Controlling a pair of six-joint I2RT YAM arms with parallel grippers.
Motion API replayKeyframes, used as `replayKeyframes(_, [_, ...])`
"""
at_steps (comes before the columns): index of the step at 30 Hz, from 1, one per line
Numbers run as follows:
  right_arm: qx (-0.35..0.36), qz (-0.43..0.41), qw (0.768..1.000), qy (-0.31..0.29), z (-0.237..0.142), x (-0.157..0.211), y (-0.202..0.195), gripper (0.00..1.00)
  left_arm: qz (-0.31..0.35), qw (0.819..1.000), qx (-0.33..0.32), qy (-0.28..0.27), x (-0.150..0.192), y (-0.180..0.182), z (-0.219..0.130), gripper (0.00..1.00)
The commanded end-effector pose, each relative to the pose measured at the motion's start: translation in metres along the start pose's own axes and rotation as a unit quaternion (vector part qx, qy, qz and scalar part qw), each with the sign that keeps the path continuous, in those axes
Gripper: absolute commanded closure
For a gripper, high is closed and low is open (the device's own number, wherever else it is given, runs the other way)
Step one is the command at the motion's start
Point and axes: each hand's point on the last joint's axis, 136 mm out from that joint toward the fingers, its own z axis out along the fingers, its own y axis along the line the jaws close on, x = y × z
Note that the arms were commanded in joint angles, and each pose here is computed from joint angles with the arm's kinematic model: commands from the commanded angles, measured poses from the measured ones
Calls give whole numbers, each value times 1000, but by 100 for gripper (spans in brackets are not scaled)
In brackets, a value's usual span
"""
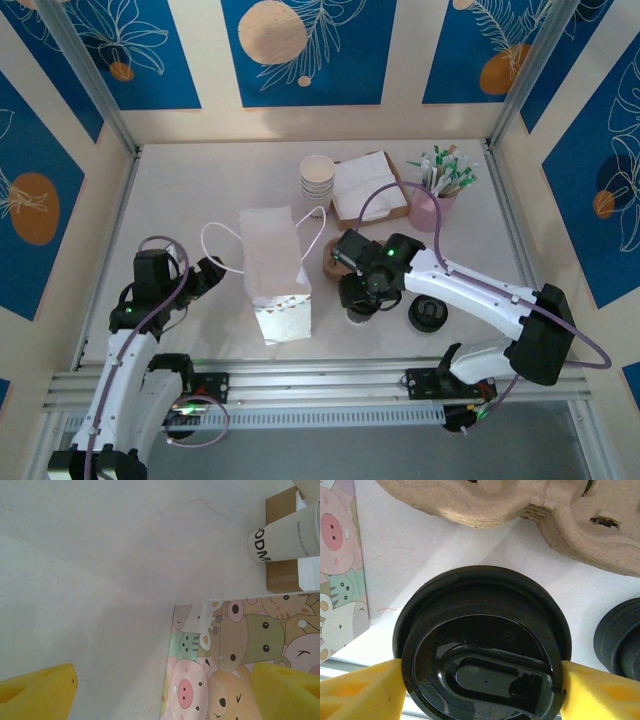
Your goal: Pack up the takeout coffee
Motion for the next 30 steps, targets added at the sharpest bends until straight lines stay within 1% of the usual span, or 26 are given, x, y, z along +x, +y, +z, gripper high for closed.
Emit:
replayKeyframes(1, [49,0,998,43,9,17,-16,26,-10,1000,-9,1,2,7,1,11])
replayKeyframes(7, [60,0,996,66,13,20,-17,29,-10,1000,-8,1,2,6,1,11])
replayKeyframes(12, [48,8,995,83,17,18,-19,32,-10,1000,-7,1,2,6,1,11])
replayKeyframes(17, [55,14,993,108,23,19,-29,32,-10,1000,-7,2,3,6,1,11])
replayKeyframes(23, [45,7,990,136,34,23,-32,33,-10,1000,-6,2,3,6,1,11])
replayKeyframes(30, [75,-4,983,166,46,31,-38,33,-10,1000,-5,2,3,5,0,12])
